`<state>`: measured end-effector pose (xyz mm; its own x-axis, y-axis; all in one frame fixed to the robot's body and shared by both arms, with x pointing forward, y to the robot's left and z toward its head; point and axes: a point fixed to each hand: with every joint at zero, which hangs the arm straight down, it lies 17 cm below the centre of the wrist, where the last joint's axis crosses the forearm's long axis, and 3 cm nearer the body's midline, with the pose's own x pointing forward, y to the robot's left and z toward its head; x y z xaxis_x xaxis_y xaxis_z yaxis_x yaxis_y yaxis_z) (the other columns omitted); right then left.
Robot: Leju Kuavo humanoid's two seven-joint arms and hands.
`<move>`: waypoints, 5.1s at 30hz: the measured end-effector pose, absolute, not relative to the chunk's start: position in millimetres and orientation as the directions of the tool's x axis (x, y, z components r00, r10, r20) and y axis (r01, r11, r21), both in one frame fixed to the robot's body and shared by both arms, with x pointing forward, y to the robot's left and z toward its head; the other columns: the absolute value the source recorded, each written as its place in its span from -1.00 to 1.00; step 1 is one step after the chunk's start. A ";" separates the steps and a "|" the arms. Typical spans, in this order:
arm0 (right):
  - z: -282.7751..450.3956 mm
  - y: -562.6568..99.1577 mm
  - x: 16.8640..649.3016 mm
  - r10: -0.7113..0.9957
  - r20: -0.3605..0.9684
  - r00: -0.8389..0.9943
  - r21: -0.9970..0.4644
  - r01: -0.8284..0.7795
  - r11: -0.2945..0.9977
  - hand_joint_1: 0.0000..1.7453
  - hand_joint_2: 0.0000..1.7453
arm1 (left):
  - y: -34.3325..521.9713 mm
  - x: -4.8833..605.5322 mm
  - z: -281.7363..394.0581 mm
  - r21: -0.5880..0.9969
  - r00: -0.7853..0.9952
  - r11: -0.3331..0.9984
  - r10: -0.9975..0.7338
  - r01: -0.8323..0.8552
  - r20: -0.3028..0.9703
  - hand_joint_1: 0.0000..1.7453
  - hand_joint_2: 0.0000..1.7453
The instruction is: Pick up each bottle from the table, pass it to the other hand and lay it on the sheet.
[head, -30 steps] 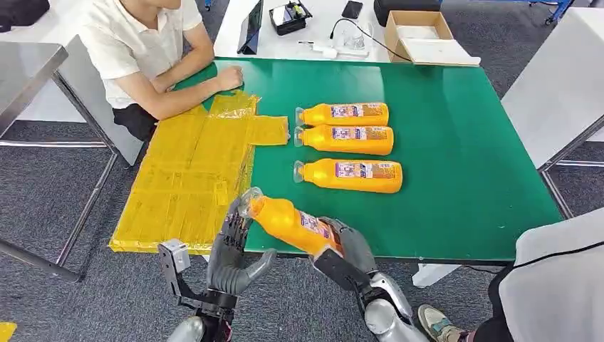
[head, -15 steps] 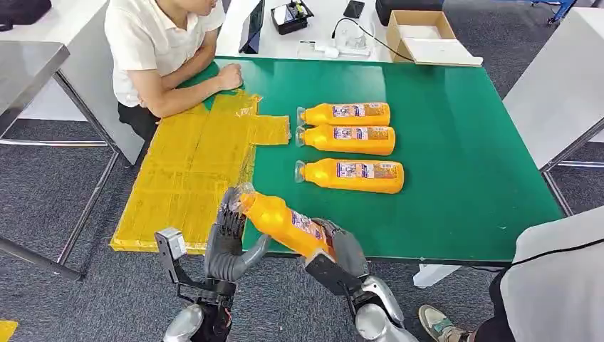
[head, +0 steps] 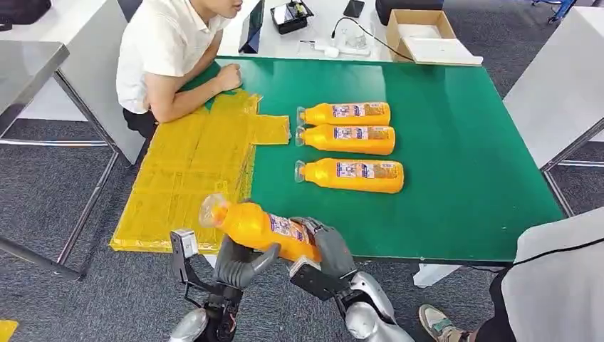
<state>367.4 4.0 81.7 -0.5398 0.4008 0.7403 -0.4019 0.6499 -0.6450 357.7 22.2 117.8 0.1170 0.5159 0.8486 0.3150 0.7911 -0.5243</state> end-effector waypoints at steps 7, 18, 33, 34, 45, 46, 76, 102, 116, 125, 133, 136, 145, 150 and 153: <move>86.1 14.0 358.2 0.377 0.738 -0.560 -0.642 -0.412 0.647 0.88 1.00 | 19.2 356.6 104.7 -0.588 0.190 0.757 0.557 0.284 0.808 -1.00 1.00; 77.9 23.0 351.3 0.346 0.774 -0.531 -0.609 -0.472 0.637 0.78 1.00 | 14.7 352.7 119.0 -0.655 0.191 0.683 0.631 0.323 0.752 1.00 1.00; 71.4 44.0 338.7 0.281 0.808 -0.517 -0.567 -0.554 0.610 -1.00 1.00 | 28.3 352.7 127.6 -0.718 0.166 0.623 0.708 0.311 0.687 1.00 1.00; 72.0 44.6 338.7 0.279 0.811 -0.515 -0.563 -0.555 0.612 -1.00 1.00 | 28.4 352.7 128.2 -0.718 0.165 0.621 0.709 0.314 0.686 1.00 1.00; 77.4 47.9 337.8 0.252 0.829 -0.499 -0.528 -0.550 0.647 -1.00 -1.00 | 37.8 358.6 129.8 -0.714 0.137 0.636 0.711 0.293 0.690 1.00 1.00; 78.1 48.4 336.1 0.246 0.828 -0.503 -0.526 -0.548 0.650 -1.00 -1.00 | 43.1 363.1 126.9 -0.679 0.106 0.683 0.680 0.268 0.726 1.00 1.00; 70.0 54.1 309.7 0.103 0.901 -0.422 -0.373 -0.631 0.680 -1.00 -1.00 | 155.6 445.9 170.8 0.496 -0.405 0.792 -0.609 -0.356 0.682 1.00 1.00; 79.1 80.8 305.0 0.020 0.929 -0.369 -0.293 -0.701 0.650 -1.00 1.00 | 127.1 530.6 13.6 0.920 -0.133 0.171 -0.964 0.353 0.231 -1.00 1.00; 75.1 83.9 304.9 0.023 0.930 -0.367 -0.296 -0.709 0.641 -1.00 -1.00 | 114.0 521.9 1.6 0.856 -0.121 0.222 -0.943 0.467 0.310 -1.00 1.00; 68.3 79.6 306.2 0.040 0.926 -0.375 -0.306 -0.686 0.660 -1.00 -1.00 | 75.0 512.9 23.5 0.667 -0.129 0.564 -0.709 0.487 0.693 -1.00 1.00; 52.8 69.7 299.3 0.066 0.932 -0.356 -0.302 -0.665 0.683 -1.00 -1.00 | 62.3 487.9 77.7 -0.082 0.011 0.903 0.085 0.423 0.996 -1.00 1.00; 43.3 63.6 292.4 0.088 0.934 -0.345 -0.308 -0.657 0.688 -1.00 -1.00 | 90.5 482.4 95.2 -0.230 -0.027 0.930 0.248 0.287 0.968 -1.00 1.00; 48.5 45.0 287.8 0.135 0.901 -0.412 -0.373 -0.578 0.725 -1.00 1.00 | 115.5 442.8 152.7 -0.327 -0.193 0.923 0.365 0.202 0.911 -1.00 1.00; 65.4 7.2 306.9 0.302 0.795 -0.526 -0.538 -0.382 0.752 -1.00 1.00 | 123.3 413.6 168.7 -0.388 -0.213 0.896 0.432 0.218 0.877 -1.00 1.00; 72.5 -35.6 329.7 0.488 0.657 -0.575 -0.692 -0.203 0.693 -1.00 1.00 | 129.0 399.5 170.0 -0.406 -0.210 0.889 0.447 0.211 0.870 -1.00 1.00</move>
<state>329.7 -35.6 72.5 -0.5748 0.4881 0.6568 -0.2025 0.6928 -0.6921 399.5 129.0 170.0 -0.2097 0.4467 0.8697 0.2109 0.8892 -0.4059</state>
